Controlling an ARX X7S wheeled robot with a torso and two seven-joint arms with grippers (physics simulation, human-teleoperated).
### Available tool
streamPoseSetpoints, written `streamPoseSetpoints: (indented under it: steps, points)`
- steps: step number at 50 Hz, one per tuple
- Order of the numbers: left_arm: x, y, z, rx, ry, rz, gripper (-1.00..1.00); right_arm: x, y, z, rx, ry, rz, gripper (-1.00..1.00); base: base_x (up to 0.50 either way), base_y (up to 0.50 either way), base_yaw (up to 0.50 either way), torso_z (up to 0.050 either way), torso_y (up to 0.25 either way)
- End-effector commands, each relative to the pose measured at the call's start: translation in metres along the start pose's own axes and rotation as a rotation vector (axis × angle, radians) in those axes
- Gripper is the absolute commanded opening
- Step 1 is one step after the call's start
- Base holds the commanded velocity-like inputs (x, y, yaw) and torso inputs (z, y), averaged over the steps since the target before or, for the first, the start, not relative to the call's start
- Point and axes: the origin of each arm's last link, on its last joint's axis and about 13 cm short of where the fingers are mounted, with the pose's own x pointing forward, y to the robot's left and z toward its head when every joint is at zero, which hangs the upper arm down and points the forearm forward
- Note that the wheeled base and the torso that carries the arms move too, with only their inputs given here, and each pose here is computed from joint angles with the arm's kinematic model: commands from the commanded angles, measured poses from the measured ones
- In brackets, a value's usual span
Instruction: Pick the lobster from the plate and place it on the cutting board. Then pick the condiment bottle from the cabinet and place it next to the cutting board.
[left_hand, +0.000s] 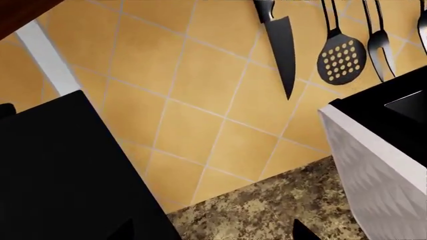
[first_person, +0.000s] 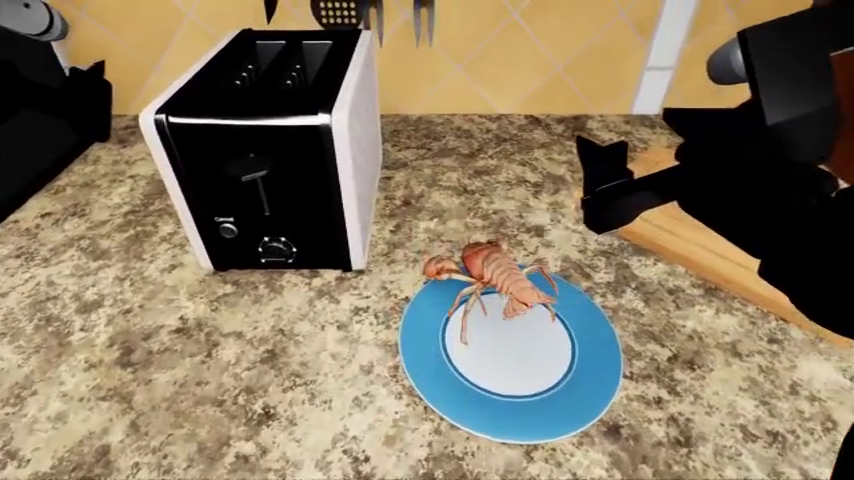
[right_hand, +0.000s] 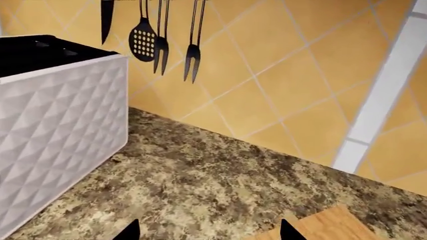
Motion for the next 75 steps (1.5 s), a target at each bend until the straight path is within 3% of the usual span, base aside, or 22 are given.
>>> streamPoseSetpoints:
  steps: [1, 4, 7, 18, 40, 46, 75]
  points:
    - [-0.003, 0.002, -0.001, -0.001, 0.002, 0.007, 1.0, 0.003, 0.004, -0.001, 0.043, 0.083, 0.024, 1.0, 0.0, 0.0, 0.0, 0.0, 0.0]
    - [-0.004, 0.003, -0.001, 0.001, 0.002, 0.008, 1.0, 0.007, 0.01, 0.006, 0.119, 0.164, 0.065, 1.0, 0.0, 0.0, 0.0, 0.0, 0.0]
    - [-0.005, 0.004, -0.002, 0.002, 0.004, 0.01, 1.0, 0.015, 0.015, 0.013, 0.142, 0.261, 0.115, 1.0, 0.0, 0.0, 0.0, 0.0, 0.0]
    - [-0.005, 0.007, -0.004, 0.001, 0.012, 0.02, 1.0, 0.038, 0.026, 0.024, 0.165, 0.418, 0.239, 1.0, 0.0, 0.0, 0.0, 0.0, 0.0]
    - [-0.005, 0.007, -0.007, 0.005, 0.019, 0.02, 1.0, 0.032, 0.039, 0.026, 0.234, 0.547, 0.317, 1.0, 0.0, 0.0, 0.0, 0.0, 0.0]
    - [-0.005, 0.006, -0.01, 0.001, 0.023, 0.018, 1.0, 0.022, 0.044, 0.033, 0.303, 0.581, 0.376, 1.0, 0.0, 0.0, 0.0, 0.0, 0.0]
    - [-0.005, 0.006, -0.014, -0.011, 0.026, 0.02, 1.0, 0.017, 0.048, 0.025, 0.297, 0.675, 0.39, 1.0, 0.0, 0.0, 0.0, 0.0, 0.0]
